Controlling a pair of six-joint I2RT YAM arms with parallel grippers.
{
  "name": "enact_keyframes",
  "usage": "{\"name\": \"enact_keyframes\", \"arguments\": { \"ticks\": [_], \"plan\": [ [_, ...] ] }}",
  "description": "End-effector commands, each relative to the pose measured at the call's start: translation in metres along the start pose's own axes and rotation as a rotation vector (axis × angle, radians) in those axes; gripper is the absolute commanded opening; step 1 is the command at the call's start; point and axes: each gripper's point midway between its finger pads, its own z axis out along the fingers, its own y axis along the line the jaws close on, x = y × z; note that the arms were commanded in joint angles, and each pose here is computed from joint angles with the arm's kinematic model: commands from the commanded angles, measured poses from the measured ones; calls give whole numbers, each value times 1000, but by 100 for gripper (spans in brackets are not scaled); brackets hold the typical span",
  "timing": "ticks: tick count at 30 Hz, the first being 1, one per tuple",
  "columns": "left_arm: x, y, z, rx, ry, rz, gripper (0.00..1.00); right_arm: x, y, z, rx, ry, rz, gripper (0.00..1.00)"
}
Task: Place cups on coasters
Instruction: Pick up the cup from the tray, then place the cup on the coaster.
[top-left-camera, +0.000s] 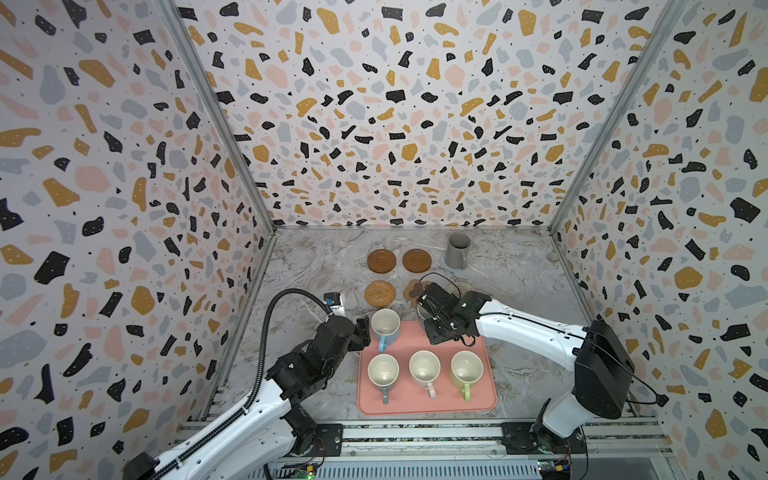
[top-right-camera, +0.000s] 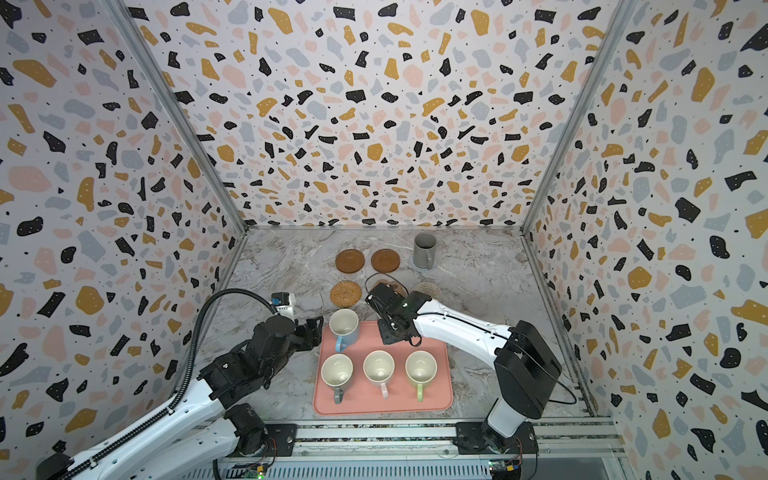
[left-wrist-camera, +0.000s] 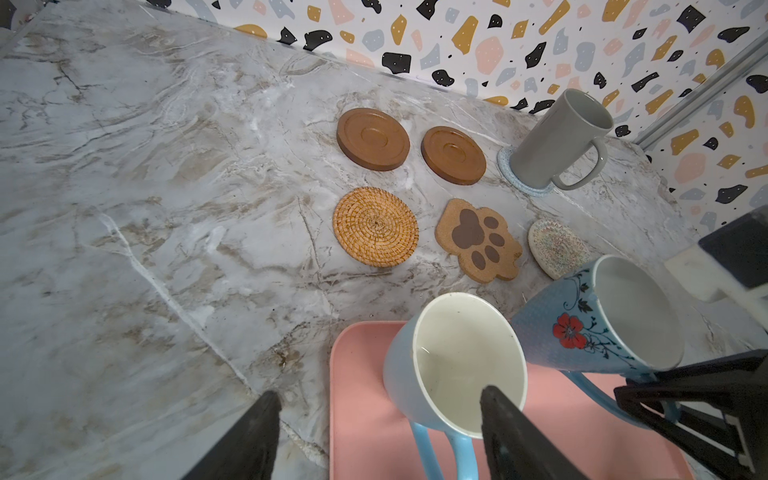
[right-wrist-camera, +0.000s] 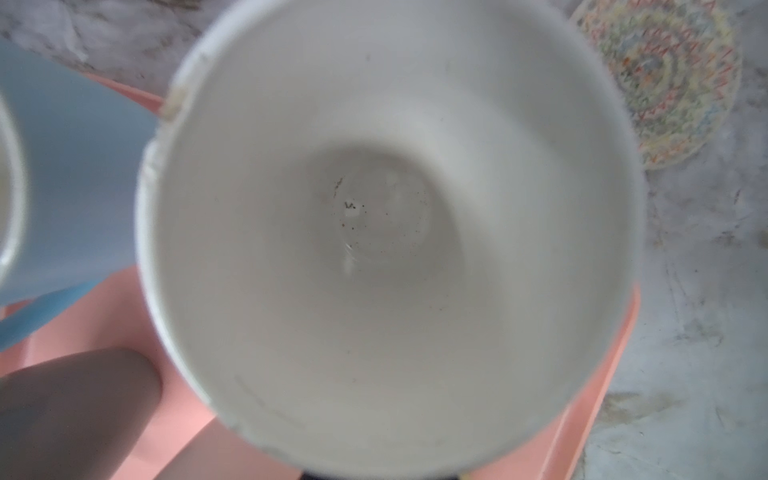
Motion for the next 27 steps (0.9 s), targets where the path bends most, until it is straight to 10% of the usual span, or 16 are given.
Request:
{"name": "enact_keyframes", "arguments": {
  "ticks": [1,27],
  "plan": [
    [-15,-4,-6,9,-42,-14,77,-30,-2,-18,-2,-82,-7,15],
    [-13,-1,-8,7,-43,-17,77,-179,-44,17,-4,-183,-60,15]
  ]
}}
